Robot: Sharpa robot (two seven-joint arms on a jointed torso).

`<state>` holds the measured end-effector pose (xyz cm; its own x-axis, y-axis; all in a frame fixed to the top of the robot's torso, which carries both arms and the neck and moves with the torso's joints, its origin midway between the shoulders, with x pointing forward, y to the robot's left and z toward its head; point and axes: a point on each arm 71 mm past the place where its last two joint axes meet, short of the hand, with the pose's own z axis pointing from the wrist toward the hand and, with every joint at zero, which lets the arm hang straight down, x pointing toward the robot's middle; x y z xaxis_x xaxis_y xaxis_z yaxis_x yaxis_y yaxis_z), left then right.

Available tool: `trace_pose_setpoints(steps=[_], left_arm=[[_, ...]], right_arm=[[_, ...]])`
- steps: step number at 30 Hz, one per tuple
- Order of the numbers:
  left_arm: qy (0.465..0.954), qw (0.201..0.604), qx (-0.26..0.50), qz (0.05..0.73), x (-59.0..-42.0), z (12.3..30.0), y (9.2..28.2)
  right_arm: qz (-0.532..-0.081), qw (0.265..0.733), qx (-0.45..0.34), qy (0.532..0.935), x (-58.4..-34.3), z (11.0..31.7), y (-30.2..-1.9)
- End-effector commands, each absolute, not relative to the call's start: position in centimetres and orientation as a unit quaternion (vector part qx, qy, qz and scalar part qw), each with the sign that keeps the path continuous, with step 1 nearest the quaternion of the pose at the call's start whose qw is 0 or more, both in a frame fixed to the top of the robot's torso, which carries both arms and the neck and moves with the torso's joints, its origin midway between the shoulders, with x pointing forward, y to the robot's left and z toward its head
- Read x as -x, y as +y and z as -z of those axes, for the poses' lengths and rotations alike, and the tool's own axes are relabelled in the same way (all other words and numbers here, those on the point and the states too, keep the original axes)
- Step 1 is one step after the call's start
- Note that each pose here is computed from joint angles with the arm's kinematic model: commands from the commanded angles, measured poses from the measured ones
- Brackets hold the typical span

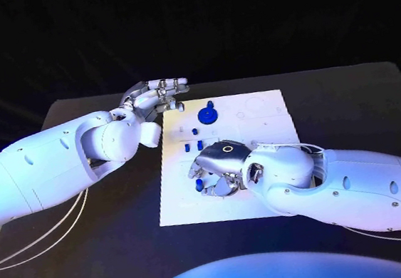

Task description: Assemble the parts on the task board

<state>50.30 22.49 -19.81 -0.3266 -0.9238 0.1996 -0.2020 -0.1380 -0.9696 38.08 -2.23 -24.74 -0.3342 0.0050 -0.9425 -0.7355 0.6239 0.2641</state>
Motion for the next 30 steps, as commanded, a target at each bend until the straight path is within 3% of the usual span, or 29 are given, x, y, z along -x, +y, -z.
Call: trace_pose_setpoints(steps=[1,9,13,22,30], left_arm=[[0.579,0.307,0.481,0.582,-50.3,19.7,22.2],[0.58,0.307,0.482,0.581,-50.3,19.8,22.3],[0.58,0.307,0.482,0.581,-50.3,19.8,22.4],[0.58,0.307,0.482,0.581,-50.1,19.8,22.5],[0.582,0.304,0.479,0.583,-49.9,19.7,22.3]], right_arm=[[-0.358,0.557,0.23,0.714,-38.2,24.1,-2.7],[-0.39,0.599,0.174,0.677,-37.8,21.7,-6.1],[-0.39,0.599,0.128,0.688,-38.0,20.2,-9.2],[-0.274,0.567,0.008,0.777,-39.5,19.2,-19.1],[-0.194,0.543,-0.031,0.816,-38.8,20.8,-22.5]])
